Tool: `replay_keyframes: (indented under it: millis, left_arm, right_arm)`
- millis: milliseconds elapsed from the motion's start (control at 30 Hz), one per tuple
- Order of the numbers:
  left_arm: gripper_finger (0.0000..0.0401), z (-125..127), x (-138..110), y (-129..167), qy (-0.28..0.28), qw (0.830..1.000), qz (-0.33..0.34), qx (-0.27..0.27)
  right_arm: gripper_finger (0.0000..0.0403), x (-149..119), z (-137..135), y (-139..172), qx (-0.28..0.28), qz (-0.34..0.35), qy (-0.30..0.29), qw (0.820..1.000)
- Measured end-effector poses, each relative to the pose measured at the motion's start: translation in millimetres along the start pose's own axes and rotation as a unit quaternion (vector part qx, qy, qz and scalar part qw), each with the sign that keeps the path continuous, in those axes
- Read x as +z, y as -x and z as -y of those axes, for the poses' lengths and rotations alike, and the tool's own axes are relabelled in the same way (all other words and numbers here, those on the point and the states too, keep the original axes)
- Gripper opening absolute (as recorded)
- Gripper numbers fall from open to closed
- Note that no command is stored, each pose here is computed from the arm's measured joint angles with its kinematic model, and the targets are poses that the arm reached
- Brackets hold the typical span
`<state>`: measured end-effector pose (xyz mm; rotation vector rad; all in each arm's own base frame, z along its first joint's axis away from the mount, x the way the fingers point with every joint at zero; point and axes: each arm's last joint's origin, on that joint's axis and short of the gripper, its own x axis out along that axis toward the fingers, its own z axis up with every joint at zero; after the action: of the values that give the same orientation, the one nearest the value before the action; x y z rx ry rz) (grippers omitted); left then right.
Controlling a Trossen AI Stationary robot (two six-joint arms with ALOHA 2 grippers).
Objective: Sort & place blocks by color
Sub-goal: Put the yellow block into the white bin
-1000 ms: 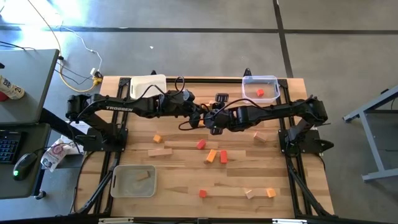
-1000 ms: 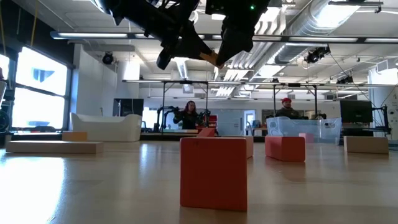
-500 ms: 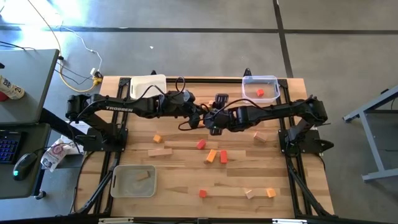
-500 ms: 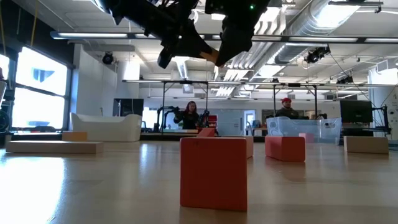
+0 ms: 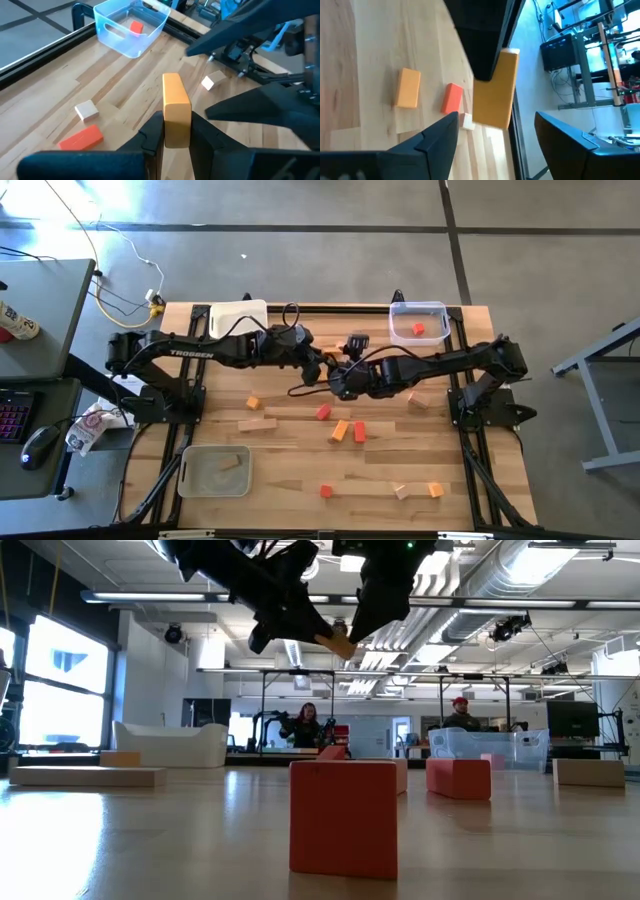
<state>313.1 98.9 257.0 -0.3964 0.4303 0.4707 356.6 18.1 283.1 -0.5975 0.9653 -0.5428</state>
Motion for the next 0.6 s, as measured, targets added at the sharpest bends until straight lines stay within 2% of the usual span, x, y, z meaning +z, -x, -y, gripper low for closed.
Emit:
replay_keyframes:
  millis: [233, 400, 600]
  left_arm:
    - [0.0046, -13.0, 3.6, 18.6, -0.026, 0.998, -0.026, 0.044]
    - [0.0046, -29.0, 4.5, 41.5, -0.039, 0.991, -0.059, 0.109]
    - [0.0046, -52.9, 5.6, 64.3, -0.033, 0.978, -0.091, 0.184]
  right_arm:
    - [0.0248, -5.2, -2.6, 1.6, 0.008, -0.02, -0.025, 0.999]
    - [0.0248, -8.2, -3.7, 1.8, 0.021, -0.032, -0.042, 0.998]
    - [0.0248, -8.7, -6.1, 1.4, 0.073, -0.033, -0.056, 0.995]
